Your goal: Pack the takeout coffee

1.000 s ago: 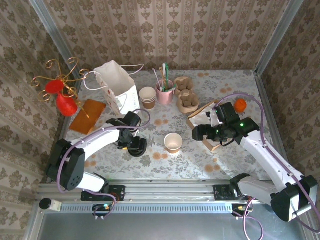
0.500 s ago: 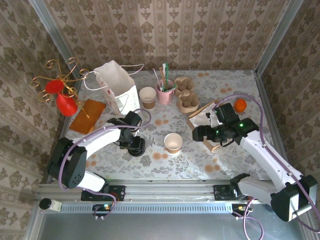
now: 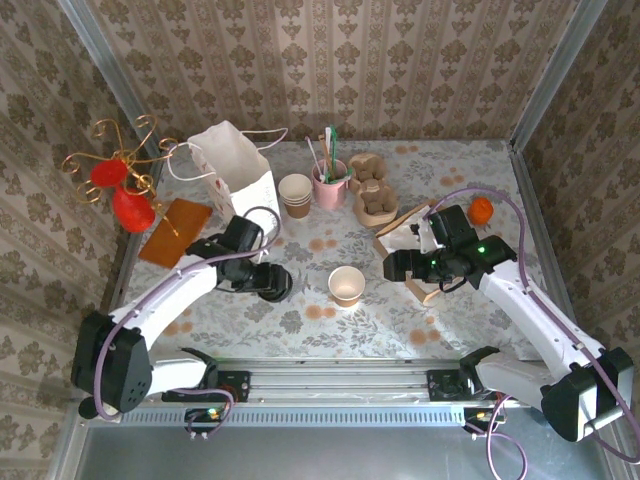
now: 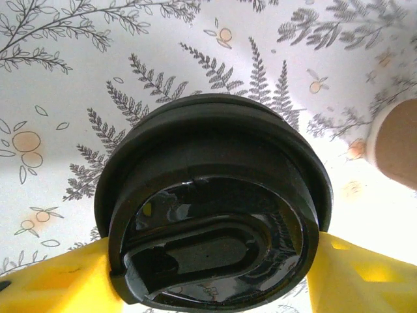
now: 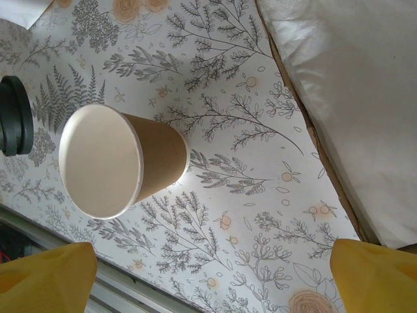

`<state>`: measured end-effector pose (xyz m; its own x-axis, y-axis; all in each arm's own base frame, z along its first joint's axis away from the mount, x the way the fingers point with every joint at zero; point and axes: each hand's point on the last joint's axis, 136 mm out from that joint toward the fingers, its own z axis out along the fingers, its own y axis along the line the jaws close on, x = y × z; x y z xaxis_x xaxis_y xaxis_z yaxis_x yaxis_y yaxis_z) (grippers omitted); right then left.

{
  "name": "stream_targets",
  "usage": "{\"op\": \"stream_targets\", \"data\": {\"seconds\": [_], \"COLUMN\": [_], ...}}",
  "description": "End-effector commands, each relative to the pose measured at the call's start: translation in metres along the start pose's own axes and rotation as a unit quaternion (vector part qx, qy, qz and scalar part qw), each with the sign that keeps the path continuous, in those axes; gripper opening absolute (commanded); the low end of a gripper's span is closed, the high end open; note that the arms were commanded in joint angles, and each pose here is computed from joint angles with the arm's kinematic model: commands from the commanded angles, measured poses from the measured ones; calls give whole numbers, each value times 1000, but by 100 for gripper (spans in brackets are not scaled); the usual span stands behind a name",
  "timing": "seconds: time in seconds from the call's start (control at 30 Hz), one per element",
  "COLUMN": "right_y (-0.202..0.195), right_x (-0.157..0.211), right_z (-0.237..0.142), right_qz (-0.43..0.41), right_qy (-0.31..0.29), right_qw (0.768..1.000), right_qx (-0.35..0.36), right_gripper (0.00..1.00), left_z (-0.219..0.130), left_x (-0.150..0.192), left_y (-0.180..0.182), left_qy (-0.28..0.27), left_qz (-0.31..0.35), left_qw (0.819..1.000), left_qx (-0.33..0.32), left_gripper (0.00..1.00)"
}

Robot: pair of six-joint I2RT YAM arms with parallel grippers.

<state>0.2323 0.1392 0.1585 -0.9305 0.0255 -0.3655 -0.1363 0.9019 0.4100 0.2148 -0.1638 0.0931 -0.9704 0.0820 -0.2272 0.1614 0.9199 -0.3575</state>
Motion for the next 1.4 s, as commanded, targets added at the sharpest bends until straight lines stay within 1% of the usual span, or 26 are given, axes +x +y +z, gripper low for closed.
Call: {"op": "stream_targets", "data": {"seconds": [0.0,0.07,0.1,0.13,0.3,0.43,0.63,0.7,0.77,0.83,0.97,1.03,1.17,1.37], "right_y": [8,17,21,26,52,83,139,153,164,173,185,189,197,201], "right_x": [0,-4,-6,-10,-31,-44,-50,-50,-48,-41,-29,-25,-21,-22], "right_z": [3,0,-2,-4,-16,-21,-8,-1,10,20,43,52,65,73], "right_qz": [-5,-16,-22,-28,-54,-85,-131,-134,-145,-172,-204,-211,-220,-228], "right_qy": [-1,-12,-18,-25,-50,-63,-24,-7,19,42,87,98,110,114], "right_qw": [1000,999,999,998,993,986,977,975,973,970,965,963,960,959], "right_qx": [-19,-34,-41,-48,-88,-127,-168,-179,-177,-165,-140,-135,-133,-128], "right_gripper": [93,93,94,93,94,96,99,99,99,99,99,98,97,97], "left_z": [0,-4,-7,-10,-19,-30,-48,-49,-49,-53,-69,-76,-87,-95], "left_x": [6,5,4,0,2,4,6,6,7,5,-1,-4,-8,-10], "left_y": [-16,-26,-27,-20,-12,-9,-14,-18,-22,-26,-35,-39,-48,-54], "left_qy": [11,-2,-9,-17,-5,-21,-50,-50,-45,-51,-76,-88,-106,-118], "left_qz": [-28,-34,-34,-44,-45,-44,-46,-45,-46,-45,-47,-50,-57,-58], "left_qw": [997,994,994,994,996,997,994,993,993,991,987,984,977,971], "left_qx": [69,104,107,100,75,66,83,93,104,115,136,148,178,200], "left_gripper": [65,65,65,65,64,64,64,64,64,64,64,64,64,64]}}
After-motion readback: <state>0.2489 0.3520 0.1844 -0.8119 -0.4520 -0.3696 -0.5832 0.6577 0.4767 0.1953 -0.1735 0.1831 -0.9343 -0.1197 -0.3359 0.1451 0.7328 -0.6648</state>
